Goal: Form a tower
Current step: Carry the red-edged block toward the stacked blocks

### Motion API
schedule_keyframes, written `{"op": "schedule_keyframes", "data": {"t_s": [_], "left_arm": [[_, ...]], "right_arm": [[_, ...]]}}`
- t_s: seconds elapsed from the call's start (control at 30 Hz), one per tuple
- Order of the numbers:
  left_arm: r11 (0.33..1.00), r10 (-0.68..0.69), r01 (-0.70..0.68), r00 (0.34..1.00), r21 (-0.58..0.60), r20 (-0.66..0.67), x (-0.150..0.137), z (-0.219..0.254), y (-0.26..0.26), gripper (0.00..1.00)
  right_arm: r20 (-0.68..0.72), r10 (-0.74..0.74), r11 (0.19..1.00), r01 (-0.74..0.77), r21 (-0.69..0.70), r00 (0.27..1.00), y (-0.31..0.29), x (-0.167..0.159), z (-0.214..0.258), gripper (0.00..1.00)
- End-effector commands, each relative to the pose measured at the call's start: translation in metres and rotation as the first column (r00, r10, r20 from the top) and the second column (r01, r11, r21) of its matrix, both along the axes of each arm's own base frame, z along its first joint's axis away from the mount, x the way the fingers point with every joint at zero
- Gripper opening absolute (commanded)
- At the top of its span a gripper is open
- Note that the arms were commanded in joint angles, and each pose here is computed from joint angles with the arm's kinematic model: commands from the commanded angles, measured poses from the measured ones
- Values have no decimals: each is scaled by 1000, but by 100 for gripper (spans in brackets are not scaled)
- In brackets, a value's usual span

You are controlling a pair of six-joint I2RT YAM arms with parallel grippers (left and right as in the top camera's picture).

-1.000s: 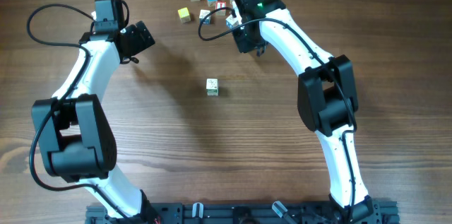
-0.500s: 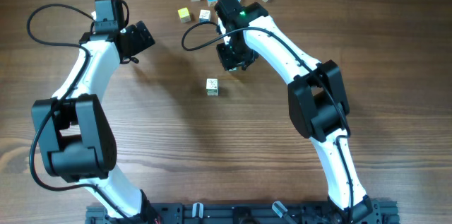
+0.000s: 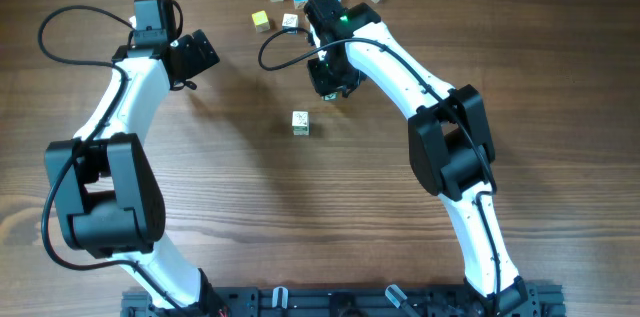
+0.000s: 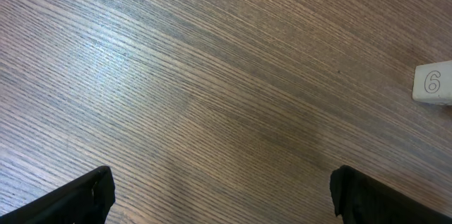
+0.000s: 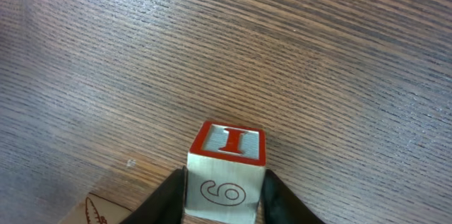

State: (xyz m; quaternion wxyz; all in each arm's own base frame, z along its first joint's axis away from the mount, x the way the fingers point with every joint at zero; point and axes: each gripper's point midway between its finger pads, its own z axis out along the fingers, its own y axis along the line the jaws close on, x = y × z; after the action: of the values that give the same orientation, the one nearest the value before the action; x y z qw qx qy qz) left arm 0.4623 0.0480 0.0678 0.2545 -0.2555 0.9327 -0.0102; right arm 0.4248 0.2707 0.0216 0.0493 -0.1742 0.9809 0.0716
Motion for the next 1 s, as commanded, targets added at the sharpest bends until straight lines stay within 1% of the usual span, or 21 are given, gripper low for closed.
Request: {"op": "schedule_keyframes", "data": {"t_s": [0.0, 0.03, 0.1, 0.13, 0.3, 0.4, 0.6, 0.7, 0.8, 0.9, 0.93, 0.97], "left_arm": [[1000, 0, 0, 1000, 7, -1, 2, 0, 2, 100], [1000, 0, 0, 1000, 7, 0, 2, 0, 2, 100], [1000, 0, 0, 1000, 7, 0, 2, 0, 2, 100], [1000, 0, 0, 1000, 7, -1, 2, 0, 2, 100], [1000, 0, 0, 1000, 7, 0, 2, 0, 2, 100], [1000, 0, 0, 1000, 7, -1, 2, 0, 2, 100], [1000, 0, 0, 1000, 7, 0, 2, 0, 2, 100], [1000, 0, 0, 1000, 8, -1, 2, 0, 2, 100], [1000, 0, 0, 1000, 7, 0, 2, 0, 2, 100], [1000, 0, 0, 1000, 7, 0, 2, 0, 2, 100], [1000, 0, 0, 1000, 7, 0, 2, 0, 2, 100], [1000, 0, 0, 1000, 7, 0, 2, 0, 2, 100]], "right_arm": [[35, -4, 1000, 4, 5, 999, -1, 5, 14, 45], [35, -4, 1000, 4, 4, 999, -1, 5, 14, 45], [34, -5, 1000, 5, 4, 999, -1, 5, 14, 39], [33, -5, 1000, 5, 3, 999, -1, 5, 13, 39], [34, -6, 1000, 6, 4, 999, 0, 6, 11, 39], [7, -5, 1000, 5, -12, 1000, -4, -1, 3, 39], [21, -5, 1000, 5, -3, 1000, -2, 2, 0, 38], [30, -8, 1000, 8, 2, 1000, -2, 5, 1, 32], [51, -29, 999, 29, 19, 998, 1, 9, 16, 29], [88, -56, 997, 52, 51, 995, 2, 11, 52, 29], [90, -54, 996, 47, 76, 994, 3, 5, 71, 29], [70, -44, 992, 36, 120, 997, 6, -5, 88, 25]]}}
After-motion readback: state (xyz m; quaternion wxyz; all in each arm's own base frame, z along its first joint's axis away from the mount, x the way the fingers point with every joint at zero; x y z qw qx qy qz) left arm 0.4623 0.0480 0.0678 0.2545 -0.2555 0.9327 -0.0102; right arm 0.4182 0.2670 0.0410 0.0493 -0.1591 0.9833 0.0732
